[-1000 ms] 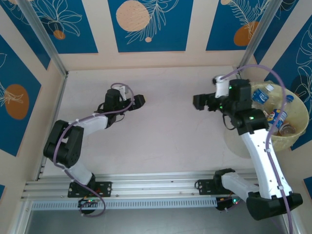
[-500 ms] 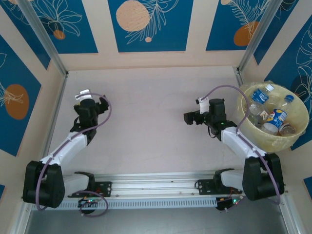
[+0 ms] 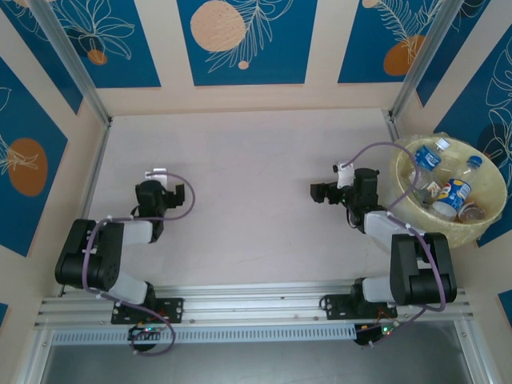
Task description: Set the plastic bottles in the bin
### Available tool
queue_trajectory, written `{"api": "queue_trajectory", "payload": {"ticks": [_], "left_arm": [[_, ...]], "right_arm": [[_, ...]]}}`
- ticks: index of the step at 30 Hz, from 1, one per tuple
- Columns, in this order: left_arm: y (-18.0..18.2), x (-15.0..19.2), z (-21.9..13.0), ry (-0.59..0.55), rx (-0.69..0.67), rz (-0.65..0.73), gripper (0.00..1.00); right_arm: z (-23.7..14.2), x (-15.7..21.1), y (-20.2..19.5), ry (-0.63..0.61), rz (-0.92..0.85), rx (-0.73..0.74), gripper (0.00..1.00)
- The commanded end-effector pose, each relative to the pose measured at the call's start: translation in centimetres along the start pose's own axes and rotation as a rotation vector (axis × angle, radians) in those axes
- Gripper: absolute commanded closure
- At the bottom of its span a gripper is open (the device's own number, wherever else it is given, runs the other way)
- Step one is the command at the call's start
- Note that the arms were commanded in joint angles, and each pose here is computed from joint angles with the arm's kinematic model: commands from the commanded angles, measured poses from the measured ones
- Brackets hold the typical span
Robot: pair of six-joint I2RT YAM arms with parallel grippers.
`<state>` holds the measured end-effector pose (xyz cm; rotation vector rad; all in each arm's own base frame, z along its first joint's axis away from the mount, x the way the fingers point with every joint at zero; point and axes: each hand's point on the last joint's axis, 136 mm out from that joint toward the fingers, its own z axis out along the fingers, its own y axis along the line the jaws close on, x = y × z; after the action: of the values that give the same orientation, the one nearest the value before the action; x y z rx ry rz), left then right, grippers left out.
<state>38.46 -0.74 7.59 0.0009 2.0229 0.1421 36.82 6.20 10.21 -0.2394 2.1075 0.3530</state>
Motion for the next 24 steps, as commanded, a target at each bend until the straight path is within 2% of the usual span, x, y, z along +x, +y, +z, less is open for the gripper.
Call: {"api": "queue_trajectory", "payload": {"ticks": [1,5,8,12,16,24], "left_arm": [[0.4,-1.7,-0.3,-0.112,0.002,-0.011,0.0],[1.3,-1.6,-0.1,-0.105,-0.062,-0.026,0.0],[1.3,-1.6,-0.1,-0.1,-0.063,-0.027,0.0],[1.3,-1.6,-0.2,-0.103,-0.062,-0.027,0.0],[1.3,-1.6,-0.2,-0.103,-0.059,-0.024,0.0],[0.5,-1.7,0.0,-0.101,-0.017,-0.007,0.0]], "right_arm": [[-0.1,-1.6,0.6,-0.114,-0.013,-0.064,0.01],[0.2,-2.1,-0.4,-0.184,-0.019,-0.028,0.0],[0.4,-1.5,-1.8,-0.22,0.021,0.005,0.01],[-0.7,-0.4,-1.7,-0.307,0.007,0.015,0.01],[1.4,-0.7,-2.6,-0.174,0.05,0.027,0.01],[1.4,-0.7,-3.0,-0.184,0.053,0.06,0.01]]}}
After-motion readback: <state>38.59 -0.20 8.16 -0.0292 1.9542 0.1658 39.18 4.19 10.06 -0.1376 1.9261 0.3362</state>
